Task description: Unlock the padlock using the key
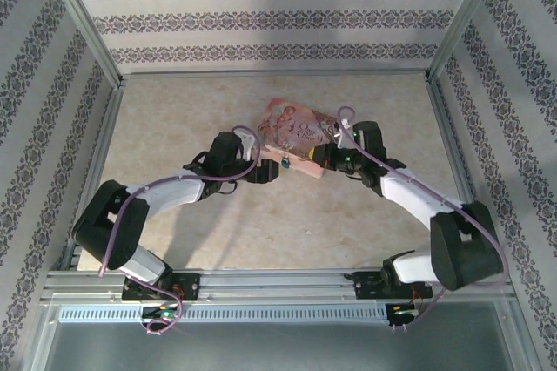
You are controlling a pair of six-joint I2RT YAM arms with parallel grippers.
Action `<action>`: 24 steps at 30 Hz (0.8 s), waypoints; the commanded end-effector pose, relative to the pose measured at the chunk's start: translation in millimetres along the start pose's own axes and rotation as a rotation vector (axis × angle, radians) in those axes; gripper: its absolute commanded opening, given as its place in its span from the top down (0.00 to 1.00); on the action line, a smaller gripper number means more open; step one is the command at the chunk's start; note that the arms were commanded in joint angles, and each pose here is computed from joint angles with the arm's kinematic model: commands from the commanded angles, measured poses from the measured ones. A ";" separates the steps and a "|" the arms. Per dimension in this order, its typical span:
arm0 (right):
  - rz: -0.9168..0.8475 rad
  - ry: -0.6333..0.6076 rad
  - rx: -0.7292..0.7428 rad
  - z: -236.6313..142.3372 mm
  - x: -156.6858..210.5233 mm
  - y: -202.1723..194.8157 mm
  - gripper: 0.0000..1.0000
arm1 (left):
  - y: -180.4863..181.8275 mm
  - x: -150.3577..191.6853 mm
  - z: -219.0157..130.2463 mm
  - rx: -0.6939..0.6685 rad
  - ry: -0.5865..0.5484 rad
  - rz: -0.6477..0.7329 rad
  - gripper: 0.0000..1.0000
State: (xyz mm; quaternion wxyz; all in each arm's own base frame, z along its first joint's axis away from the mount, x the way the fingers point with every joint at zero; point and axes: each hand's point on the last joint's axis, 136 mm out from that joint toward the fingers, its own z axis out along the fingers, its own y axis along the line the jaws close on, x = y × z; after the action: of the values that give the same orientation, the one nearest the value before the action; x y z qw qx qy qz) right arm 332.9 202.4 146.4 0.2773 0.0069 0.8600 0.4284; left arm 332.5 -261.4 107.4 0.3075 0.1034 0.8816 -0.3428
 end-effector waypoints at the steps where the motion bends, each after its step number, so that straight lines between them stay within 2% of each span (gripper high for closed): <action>1: -0.049 -0.025 -0.078 10.4 -19.9 18.8 1.00 | -9.0 -11.6 8.5 0.069 -0.033 0.003 0.19; 11: -0.023 0.004 -0.092 39.0 -29.1 1.5 1.00 | -3.5 -5.9 26.4 0.096 -0.032 -0.007 0.22; 24: 0.047 0.075 -0.030 58.2 -5.8 -34.3 1.00 | 6.6 5.8 48.6 0.110 -0.001 0.006 0.28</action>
State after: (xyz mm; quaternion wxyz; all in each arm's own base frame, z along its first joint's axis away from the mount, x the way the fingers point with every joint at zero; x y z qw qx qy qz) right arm 372.2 224.0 111.3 0.2484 -0.0041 0.8553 0.4547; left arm 343.0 -282.5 60.4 0.2799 0.1088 0.8769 -0.3752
